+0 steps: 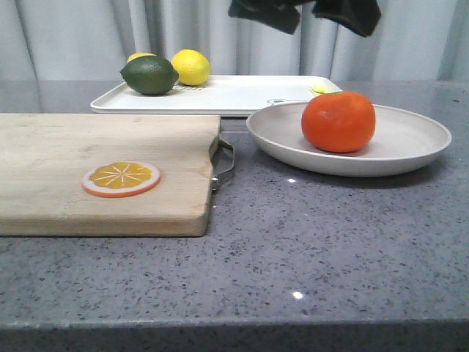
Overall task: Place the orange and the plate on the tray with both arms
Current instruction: 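Open the left gripper and raise it away from the orange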
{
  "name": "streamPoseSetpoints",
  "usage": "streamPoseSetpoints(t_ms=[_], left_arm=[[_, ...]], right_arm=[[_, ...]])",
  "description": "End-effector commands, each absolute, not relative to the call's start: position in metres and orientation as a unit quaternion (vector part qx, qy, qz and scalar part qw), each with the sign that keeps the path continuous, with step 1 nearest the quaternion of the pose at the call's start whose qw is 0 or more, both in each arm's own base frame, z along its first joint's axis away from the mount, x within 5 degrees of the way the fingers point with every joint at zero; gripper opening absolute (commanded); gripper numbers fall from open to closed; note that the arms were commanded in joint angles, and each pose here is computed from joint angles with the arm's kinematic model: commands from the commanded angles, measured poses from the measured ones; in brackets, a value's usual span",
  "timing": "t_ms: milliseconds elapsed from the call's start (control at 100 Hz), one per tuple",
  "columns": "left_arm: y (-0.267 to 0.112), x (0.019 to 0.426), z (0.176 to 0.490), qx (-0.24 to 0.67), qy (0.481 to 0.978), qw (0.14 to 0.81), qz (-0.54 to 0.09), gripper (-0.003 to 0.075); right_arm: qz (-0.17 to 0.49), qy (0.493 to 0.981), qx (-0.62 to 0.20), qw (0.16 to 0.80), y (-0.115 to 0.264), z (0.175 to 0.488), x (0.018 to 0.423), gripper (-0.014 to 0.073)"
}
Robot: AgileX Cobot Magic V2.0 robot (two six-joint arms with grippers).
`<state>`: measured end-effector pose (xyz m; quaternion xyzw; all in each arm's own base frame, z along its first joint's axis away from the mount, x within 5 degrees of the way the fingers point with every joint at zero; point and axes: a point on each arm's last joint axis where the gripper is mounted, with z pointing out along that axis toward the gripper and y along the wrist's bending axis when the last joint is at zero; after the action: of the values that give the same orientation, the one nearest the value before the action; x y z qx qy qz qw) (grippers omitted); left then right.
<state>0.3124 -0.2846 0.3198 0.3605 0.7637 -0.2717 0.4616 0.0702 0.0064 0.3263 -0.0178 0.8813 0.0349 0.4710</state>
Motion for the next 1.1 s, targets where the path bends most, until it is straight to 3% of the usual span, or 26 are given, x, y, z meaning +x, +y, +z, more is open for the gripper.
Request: streamPoseSetpoints(t_ms=[0, 360, 660, 900, 1090], left_arm=[[-0.259, 0.306, 0.36, 0.308, 0.745, 0.526, -0.27, 0.065], [-0.165, 0.25, 0.349, 0.216, 0.754, 0.592, -0.188, 0.0637], [-0.102, 0.19, 0.335, 0.168, 0.744, 0.627, -0.154, 0.0637], [-0.067, 0.164, 0.315, 0.128, 0.747, 0.641, -0.121, 0.0637], [-0.059, 0.158, 0.305, 0.118, 0.752, 0.639, -0.111, 0.0637]], right_arm=[[0.021, 0.865, -0.022, 0.502, 0.005, 0.339, 0.074, 0.0624], [0.021, 0.858, -0.022, 0.512, 0.005, 0.341, 0.075, 0.0624], [0.024, 0.845, -0.023, 0.534, 0.005, 0.346, 0.077, 0.0624], [0.024, 0.845, -0.023, 0.533, 0.005, 0.345, 0.077, 0.0624], [0.024, 0.845, -0.023, 0.533, 0.005, 0.345, 0.077, 0.0624]])
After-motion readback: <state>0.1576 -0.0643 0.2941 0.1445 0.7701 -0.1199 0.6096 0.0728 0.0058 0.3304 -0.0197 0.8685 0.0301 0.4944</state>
